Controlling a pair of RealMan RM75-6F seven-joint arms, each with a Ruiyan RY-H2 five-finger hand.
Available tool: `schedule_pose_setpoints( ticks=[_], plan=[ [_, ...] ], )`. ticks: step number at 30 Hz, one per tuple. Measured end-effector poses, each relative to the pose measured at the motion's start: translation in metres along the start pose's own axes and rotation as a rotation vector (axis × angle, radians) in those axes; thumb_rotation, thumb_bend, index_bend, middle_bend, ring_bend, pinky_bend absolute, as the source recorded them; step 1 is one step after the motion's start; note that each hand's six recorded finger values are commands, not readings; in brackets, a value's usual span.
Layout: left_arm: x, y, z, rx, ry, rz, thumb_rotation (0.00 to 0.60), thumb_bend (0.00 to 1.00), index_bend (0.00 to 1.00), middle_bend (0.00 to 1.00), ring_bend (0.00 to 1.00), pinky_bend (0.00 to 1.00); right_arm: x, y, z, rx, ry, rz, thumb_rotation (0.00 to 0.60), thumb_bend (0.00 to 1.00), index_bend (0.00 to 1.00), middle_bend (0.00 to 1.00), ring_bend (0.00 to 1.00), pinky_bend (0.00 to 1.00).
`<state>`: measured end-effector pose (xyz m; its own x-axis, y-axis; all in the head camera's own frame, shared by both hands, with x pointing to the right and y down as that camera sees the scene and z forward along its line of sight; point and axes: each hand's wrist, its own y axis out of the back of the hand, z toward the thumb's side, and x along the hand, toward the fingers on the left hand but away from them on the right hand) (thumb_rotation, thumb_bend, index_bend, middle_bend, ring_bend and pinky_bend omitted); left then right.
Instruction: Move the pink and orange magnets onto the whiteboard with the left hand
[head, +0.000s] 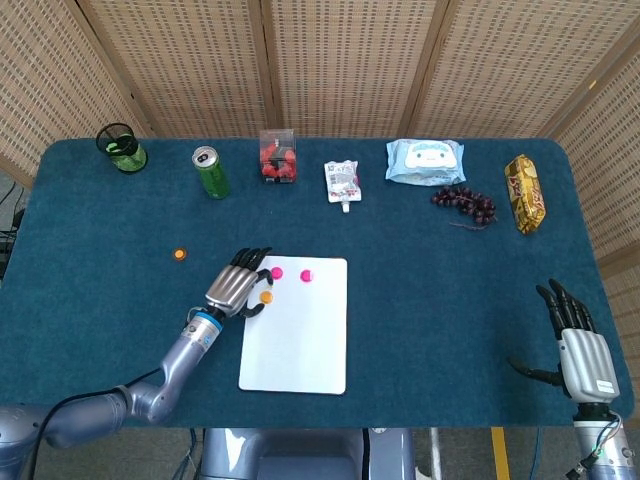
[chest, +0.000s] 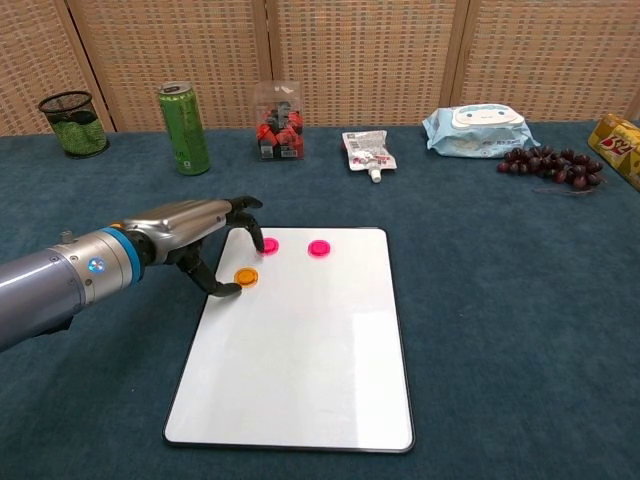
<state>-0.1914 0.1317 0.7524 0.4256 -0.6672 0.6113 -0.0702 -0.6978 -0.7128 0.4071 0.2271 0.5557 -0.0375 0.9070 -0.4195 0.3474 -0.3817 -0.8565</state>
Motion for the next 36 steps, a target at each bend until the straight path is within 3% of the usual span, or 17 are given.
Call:
schedule_pose_setpoints(
  ticks=[3, 7, 12, 19, 28, 36],
  plan=[
    [0.0, 0.001, 0.001, -0.013, -0.004, -0.019, 0.6, 0.25, 0.04, 0.0, 0.0, 0.0, 0.0, 0.0, 0.0, 0.0, 0.0, 0.0, 0.6, 0.13, 0.0, 0.0, 0.0, 0.06],
    [-0.003, 0.016, -0.006, -0.013, 0.0, 0.019, 0.6, 0.26, 0.05, 0.0, 0.0, 0.0, 0.0, 0.0, 0.0, 0.0, -0.001, 0.0, 0.6, 0.13, 0.0, 0.0, 0.0, 0.06],
    [-0.012, 0.037, -0.033, -0.006, 0.043, 0.071, 0.6, 0.26, 0.24, 0.0, 0.0, 0.0, 0.0, 0.0, 0.0, 0.003, 0.0, 0.0, 0.6, 0.13, 0.0, 0.0, 0.0, 0.06],
    [-0.028, 0.063, -0.098, -0.016, 0.185, 0.126, 0.6, 0.3, 0.39, 0.0, 0.0, 0.0, 0.0, 0.0, 0.001, 0.007, 0.001, 0.001, 0.6, 0.13, 0.0, 0.0, 0.0, 0.06],
    [-0.036, 0.067, -0.155, -0.029, 0.316, 0.123, 0.6, 0.31, 0.4, 0.0, 0.0, 0.0, 0.0, -0.001, 0.001, 0.013, -0.003, 0.002, 0.6, 0.13, 0.0, 0.0, 0.0, 0.06],
    [-0.032, 0.054, -0.173, -0.005, 0.354, 0.1, 0.6, 0.32, 0.41, 0.0, 0.0, 0.0, 0.0, -0.001, 0.001, 0.013, -0.005, 0.004, 0.6, 0.13, 0.0, 0.0, 0.0, 0.06]
  ],
)
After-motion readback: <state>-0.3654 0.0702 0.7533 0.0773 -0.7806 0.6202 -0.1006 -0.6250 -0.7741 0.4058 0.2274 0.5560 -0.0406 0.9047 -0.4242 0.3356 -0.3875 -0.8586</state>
